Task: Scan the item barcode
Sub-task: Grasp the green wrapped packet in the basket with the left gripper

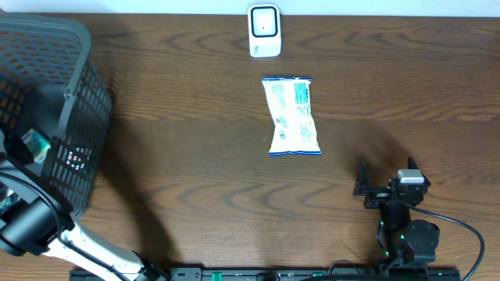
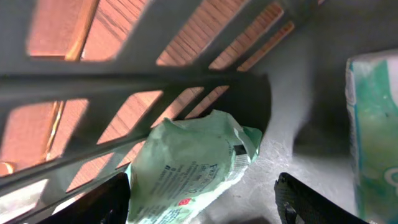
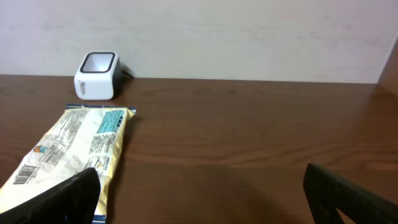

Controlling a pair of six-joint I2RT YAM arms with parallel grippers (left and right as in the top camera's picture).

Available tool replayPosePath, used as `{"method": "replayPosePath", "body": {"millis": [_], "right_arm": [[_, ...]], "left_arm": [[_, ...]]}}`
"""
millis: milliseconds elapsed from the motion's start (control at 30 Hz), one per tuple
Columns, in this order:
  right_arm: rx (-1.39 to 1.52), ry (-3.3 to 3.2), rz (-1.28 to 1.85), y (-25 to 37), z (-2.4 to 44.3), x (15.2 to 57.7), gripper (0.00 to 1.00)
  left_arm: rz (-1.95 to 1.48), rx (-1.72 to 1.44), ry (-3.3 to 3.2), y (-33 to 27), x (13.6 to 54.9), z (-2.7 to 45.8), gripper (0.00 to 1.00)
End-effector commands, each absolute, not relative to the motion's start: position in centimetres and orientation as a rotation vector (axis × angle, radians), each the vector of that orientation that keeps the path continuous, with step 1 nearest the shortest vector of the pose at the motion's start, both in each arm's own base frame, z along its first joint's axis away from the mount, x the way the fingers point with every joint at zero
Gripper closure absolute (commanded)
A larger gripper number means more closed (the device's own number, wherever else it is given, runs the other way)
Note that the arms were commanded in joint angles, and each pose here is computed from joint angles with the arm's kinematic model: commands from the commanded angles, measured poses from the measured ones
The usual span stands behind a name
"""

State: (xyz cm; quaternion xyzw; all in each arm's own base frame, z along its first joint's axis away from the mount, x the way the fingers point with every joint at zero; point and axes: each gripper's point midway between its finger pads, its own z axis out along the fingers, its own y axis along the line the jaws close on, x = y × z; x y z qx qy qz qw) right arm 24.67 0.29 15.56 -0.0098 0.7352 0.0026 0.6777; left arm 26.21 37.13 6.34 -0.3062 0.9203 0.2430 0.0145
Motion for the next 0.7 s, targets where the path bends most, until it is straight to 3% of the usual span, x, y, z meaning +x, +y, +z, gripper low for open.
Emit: {"method": "replayPosePath", "body": {"millis": [0,67,133,333,533,667], "right_arm": [[-0.014,1.656,0.013,0.4,15.4,24.7,0.01],[-0.014,1.656,0.013,0.4,15.4,24.7,0.01],[-0.014,1.656,0.013,0.4,15.4,24.7,0.01],[-0.014,1.656,0.013,0.4,15.4,24.7,0.01],[-0.014,1.656,0.013,0.4,15.4,24.7,0.01],[-0.014,1.656,0.013,0.4,15.4,24.7,0.01]], "left_arm": [[0.672,-1.024,2.838,37.2,25.6,5.8,0.27],[0.63,-1.02,2.841,36.9,25.7,5.4,0.29],[0.616,-1.019,2.846,36.6,25.7,5.0,0.38],[0.61,-1.022,2.857,36.3,25.4,4.7,0.92],[0.602,-1.149,2.785,35.9,25.4,5.7,0.93],[0.615,-1.252,2.637,35.5,26.0,9.1,0.93]]}}
